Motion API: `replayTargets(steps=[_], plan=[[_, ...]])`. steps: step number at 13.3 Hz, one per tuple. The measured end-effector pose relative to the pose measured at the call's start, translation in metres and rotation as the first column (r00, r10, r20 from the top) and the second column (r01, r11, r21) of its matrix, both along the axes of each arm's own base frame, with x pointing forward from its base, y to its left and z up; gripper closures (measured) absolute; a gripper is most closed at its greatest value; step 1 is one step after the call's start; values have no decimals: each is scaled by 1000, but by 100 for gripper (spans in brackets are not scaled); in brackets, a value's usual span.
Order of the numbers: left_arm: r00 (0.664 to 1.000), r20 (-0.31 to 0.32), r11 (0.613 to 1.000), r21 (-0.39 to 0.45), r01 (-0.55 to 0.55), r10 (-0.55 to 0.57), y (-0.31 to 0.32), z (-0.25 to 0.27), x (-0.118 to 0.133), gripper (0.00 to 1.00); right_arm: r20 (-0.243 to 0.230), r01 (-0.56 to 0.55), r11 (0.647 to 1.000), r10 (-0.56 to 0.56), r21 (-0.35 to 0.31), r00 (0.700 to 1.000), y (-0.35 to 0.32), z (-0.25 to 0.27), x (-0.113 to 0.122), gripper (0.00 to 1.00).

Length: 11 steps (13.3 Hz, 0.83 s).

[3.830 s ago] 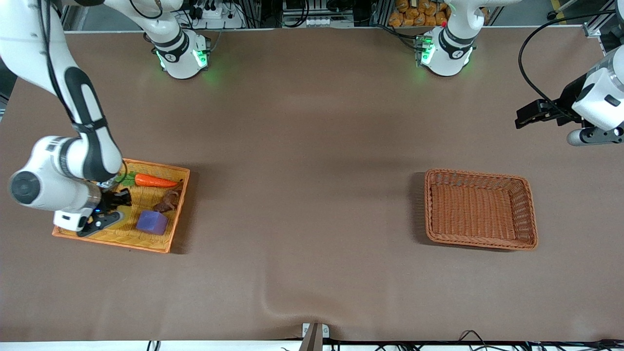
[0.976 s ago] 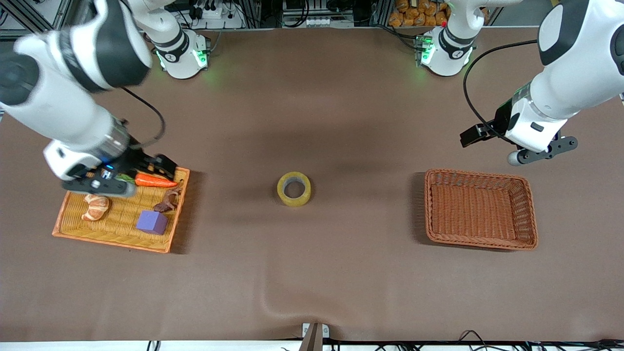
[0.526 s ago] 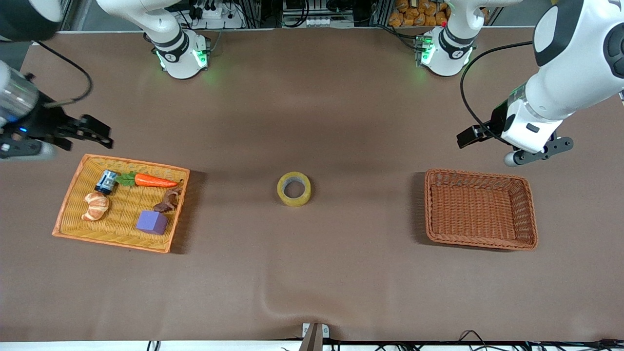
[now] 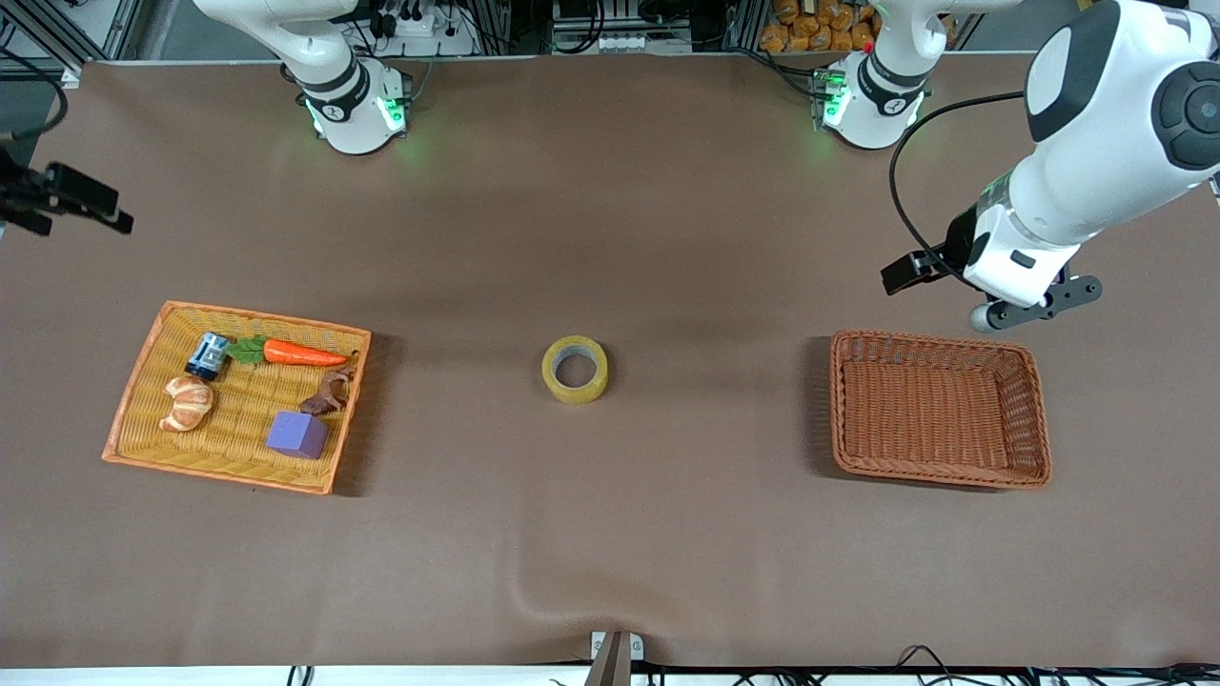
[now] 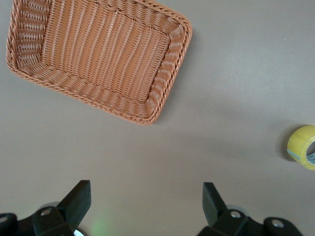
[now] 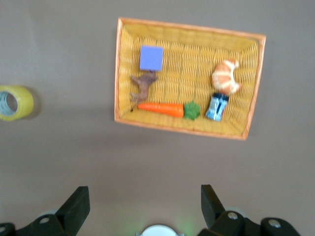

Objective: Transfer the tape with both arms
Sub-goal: 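Withdraw the right gripper while the left gripper moves toward the tape, then lower the left gripper over the tape roll's rim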

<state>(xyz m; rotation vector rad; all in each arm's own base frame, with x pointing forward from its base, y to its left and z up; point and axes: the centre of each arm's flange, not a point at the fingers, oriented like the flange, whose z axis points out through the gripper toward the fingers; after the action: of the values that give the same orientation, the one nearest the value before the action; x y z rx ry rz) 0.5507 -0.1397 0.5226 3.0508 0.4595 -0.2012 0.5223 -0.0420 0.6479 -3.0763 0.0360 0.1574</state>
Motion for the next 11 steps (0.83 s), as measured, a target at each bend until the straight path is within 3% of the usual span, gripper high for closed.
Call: replayTargets(steps=[11], plan=[[995, 14, 995, 5, -99, 99, -45, -20, 0, 0, -3, 9, 999, -9, -36, 1000, -3, 4, -3, 0]])
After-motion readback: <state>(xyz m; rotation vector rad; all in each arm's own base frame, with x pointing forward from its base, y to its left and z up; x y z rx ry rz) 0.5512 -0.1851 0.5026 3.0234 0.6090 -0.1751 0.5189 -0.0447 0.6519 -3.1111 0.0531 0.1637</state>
